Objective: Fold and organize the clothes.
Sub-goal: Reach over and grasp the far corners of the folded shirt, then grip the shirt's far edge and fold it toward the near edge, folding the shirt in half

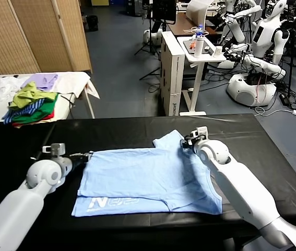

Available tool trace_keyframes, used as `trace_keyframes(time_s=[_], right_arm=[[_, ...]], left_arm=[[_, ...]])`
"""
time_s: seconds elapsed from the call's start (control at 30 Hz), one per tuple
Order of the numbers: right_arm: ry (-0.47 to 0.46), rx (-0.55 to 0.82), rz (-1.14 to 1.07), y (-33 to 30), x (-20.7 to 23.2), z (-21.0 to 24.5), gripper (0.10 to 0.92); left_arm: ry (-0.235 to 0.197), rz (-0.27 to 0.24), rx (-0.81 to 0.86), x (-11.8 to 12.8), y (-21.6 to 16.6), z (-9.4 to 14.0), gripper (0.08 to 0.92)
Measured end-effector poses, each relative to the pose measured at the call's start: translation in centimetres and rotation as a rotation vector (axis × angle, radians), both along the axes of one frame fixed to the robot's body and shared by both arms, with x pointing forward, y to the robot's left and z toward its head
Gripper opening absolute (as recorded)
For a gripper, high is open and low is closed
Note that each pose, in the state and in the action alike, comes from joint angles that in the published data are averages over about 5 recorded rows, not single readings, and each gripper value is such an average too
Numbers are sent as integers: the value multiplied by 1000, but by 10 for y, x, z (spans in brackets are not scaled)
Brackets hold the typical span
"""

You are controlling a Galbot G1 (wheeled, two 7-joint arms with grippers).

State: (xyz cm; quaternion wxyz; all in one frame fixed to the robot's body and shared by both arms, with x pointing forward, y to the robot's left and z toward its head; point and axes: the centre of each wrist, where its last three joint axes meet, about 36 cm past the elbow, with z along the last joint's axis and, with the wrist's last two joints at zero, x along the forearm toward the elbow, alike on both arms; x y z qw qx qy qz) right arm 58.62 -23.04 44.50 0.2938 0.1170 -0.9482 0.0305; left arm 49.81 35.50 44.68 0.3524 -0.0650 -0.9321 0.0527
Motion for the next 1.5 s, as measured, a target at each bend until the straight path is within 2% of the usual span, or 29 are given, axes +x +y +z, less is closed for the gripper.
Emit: trace_keyframes(time_s=[0.2, 0.47, 0.77, 1.07, 1.37, 1.5], right_arm=[[-66, 33, 7, -6, -9, 7, 140], [-105, 52, 14, -20, -33, 22, 140], [-110, 52, 27, -40, -79, 37, 140], [-89, 6, 58, -51, -134, 55, 140], [0, -39, 91, -59, -186, 41, 140], [43, -46, 98, -58, -202, 30, 140]], left_arm=[[-17, 1, -2, -6, 1, 2, 151], [-59, -5, 8, -23, 6, 17, 147], [-108, -36, 9, -55, 1, 37, 147], [-149, -75, 9, -101, -21, 52, 147], [-154, -72, 17, -144, -32, 54, 147], [-131, -59, 27, -162, -34, 46, 147]])
